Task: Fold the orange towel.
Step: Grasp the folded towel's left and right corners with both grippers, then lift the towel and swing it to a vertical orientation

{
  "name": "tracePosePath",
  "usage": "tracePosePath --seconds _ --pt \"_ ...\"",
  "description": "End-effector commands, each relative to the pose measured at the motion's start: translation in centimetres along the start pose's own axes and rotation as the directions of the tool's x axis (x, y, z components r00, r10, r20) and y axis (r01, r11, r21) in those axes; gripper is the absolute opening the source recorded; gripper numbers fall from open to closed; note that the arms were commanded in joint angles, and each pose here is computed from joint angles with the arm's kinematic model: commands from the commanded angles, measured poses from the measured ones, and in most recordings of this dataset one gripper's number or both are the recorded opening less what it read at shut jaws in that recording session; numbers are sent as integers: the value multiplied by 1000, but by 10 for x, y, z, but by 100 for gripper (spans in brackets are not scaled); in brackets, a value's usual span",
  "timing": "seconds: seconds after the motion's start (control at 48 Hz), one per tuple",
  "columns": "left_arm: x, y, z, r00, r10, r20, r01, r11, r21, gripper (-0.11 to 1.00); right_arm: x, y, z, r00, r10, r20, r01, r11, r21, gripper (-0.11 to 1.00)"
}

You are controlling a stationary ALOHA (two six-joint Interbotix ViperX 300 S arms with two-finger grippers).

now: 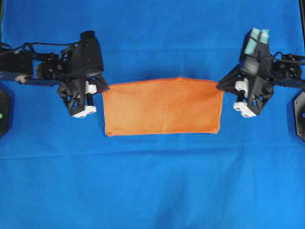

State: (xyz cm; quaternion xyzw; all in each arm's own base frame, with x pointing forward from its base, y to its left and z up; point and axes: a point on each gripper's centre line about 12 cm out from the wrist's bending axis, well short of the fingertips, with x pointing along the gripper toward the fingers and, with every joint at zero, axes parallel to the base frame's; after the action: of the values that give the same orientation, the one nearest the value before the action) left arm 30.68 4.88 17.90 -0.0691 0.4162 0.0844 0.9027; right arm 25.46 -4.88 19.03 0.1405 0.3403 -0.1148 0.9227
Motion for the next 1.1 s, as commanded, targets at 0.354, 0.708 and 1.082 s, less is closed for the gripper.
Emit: tracePosePath --seconds 0.354,0.708,1.082 --pt "-20 -5 8 997 -16 75 18 999 -27 3 -16 7 14 995 28 92 -28 1000 -11 3" --pt "-23 -68 36 941 -182 287 154 981 118 3 -8 -34 34 981 -105 160 98 994 54 3" --pt "-7 -132 84 880 -307 362 207 934 290 3 8 -95 69 938 -276 211 268 961 67 3"
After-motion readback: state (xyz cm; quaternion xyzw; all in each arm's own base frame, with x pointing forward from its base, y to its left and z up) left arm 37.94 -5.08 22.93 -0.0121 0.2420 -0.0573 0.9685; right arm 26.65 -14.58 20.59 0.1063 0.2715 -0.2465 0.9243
